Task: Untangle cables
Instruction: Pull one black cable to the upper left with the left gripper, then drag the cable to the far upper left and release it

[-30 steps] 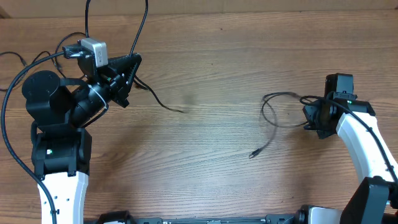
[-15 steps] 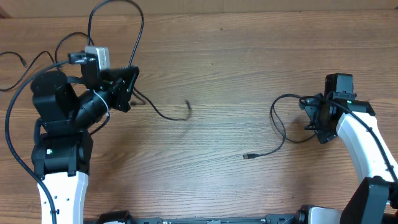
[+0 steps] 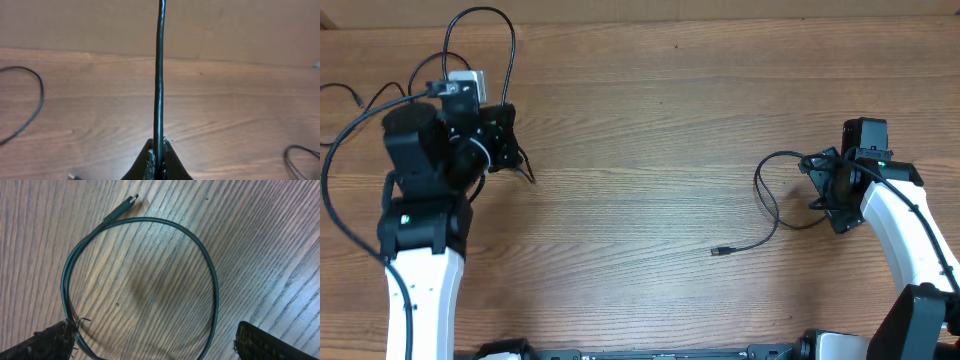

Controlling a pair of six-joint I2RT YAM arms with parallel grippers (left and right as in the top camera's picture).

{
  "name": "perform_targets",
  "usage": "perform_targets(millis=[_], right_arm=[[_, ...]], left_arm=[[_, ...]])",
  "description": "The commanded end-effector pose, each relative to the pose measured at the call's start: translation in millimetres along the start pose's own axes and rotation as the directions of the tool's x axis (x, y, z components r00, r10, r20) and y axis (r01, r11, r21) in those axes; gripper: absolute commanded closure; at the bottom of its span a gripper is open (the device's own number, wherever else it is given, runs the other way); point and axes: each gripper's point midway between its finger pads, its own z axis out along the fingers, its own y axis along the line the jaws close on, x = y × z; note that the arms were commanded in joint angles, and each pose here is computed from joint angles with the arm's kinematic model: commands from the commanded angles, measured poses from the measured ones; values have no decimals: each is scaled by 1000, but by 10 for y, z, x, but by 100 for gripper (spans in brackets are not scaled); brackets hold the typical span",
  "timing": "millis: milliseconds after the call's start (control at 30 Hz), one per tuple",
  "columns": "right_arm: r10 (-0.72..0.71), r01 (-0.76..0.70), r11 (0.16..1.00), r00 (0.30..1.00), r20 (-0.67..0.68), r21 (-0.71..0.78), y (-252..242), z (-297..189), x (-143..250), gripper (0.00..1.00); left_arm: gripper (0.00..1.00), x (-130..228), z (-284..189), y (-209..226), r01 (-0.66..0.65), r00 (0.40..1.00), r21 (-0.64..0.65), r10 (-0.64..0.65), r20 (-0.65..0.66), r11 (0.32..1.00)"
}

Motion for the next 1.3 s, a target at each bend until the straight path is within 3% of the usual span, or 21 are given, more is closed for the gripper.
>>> perform_targets(millis=[0,267,433,533,700,833,1033,1100,1267], right_arm=[[-2,2,1000,1000,3,-1,5,2,-2,0],[-2,2,1000,1000,3,-1,5,2,-2,0],[-2,2,1000,1000,3,-1,4,2,-2,0],[-2,2,1000,1000,3,-1,4,2,-2,0],[-2,2,1000,1000,3,-1,5,2,-2,0],[-2,2,1000,1000,3,-1,5,2,-2,0],[-2,2,1000,1000,3,-1,4,2,-2,0],[-2,2,1000,1000,3,-1,5,2,-2,0],[-2,2,1000,1000,3,-1,5,2,-2,0]], left_arm=[[96,-241,195,234,-70,994,-92,77,74,993],[96,-1080,504,656,-129,896,-310,245,370,942],[96,-1178,1042,841,-191,897,-327,300,325,926],[96,-986,1479,985,-205,924,-302,285,254,931],[96,-293,2180,1051,-202,971,-142,217,100,969],[96,269,2535,1031,-64,998,-45,64,7,997],[96,838,2794,1155,219,971,-69,-224,-86,973],[92,904,2814,1163,240,964,-73,-246,-99,968],[69,813,2780,1083,237,964,-69,-244,-108,969]])
